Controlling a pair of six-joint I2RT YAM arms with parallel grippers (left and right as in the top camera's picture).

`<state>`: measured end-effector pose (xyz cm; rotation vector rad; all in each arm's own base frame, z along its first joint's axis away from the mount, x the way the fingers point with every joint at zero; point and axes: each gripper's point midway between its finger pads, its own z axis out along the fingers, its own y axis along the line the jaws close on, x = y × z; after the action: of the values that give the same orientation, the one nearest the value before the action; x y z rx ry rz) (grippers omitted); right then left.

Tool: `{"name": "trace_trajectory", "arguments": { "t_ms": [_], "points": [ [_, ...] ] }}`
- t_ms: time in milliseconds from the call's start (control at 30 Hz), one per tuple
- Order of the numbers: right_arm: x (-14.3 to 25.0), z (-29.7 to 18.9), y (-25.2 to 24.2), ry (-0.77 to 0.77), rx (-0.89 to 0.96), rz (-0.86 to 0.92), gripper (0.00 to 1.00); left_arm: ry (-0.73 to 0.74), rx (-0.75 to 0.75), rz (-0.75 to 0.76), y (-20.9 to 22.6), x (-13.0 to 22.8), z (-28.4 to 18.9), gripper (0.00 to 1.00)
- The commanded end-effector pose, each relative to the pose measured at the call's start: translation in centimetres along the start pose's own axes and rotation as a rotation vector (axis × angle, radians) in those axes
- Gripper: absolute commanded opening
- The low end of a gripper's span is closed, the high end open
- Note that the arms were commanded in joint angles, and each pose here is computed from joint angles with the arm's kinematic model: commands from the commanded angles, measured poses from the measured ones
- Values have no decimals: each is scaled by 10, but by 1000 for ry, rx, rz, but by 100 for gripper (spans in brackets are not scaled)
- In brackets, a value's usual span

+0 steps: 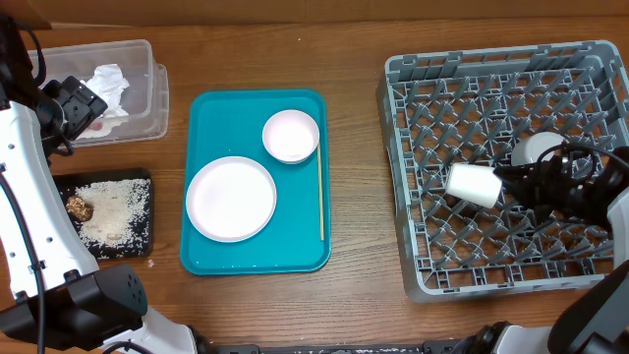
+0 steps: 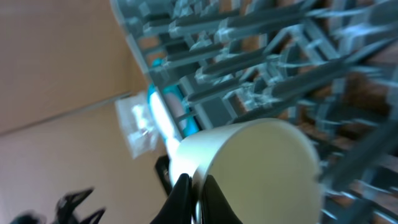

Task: Sort waste into correct bins and load items into the dishwasher
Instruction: 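Set the white cup upside down in the rack and open the right gripper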

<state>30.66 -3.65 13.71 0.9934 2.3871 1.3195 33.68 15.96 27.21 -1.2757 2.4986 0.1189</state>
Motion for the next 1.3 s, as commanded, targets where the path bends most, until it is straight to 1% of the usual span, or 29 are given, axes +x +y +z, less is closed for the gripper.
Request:
{"name": "trace_trajectory", "arguments": {
  "t_ms": [0,133,233,333,500,633,767,800,867,967,1100,1267],
  "points": [
    [-22,-19,-58,-119,374,53,4,14,-6,-13,-1,2,4,100],
    [-28,-32,-71,-168,493,103,4,13,-6,-13,-1,2,4,100],
    [-30,-40,-83,-201,567,147,7,13,-6,-13,-1,2,4,100],
    [-33,-46,-83,-218,601,144,9,14,-6,-13,-1,2,4,100],
    [-37,-62,-64,-243,613,154,9,13,-6,-13,-1,2,4,100],
    [-38,-78,-31,-269,596,113,8,14,-6,-13,-1,2,4,100],
    [-22,-59,22,-194,454,-138,8,13,-6,-13,-1,2,4,100],
    [-16,-52,28,-172,455,-179,8,13,-6,-13,-1,2,4,100],
    [-6,-36,32,-126,488,-237,4,14,-6,-13,-1,2,4,100],
    [5,-14,33,-79,528,-310,4,14,-6,-13,-1,2,4,100],
    [10,0,21,-117,665,-262,4,14,-6,-13,-1,2,4,100],
    [17,13,14,-89,708,-294,4,13,-6,-13,-1,2,4,100]
  ]
}}
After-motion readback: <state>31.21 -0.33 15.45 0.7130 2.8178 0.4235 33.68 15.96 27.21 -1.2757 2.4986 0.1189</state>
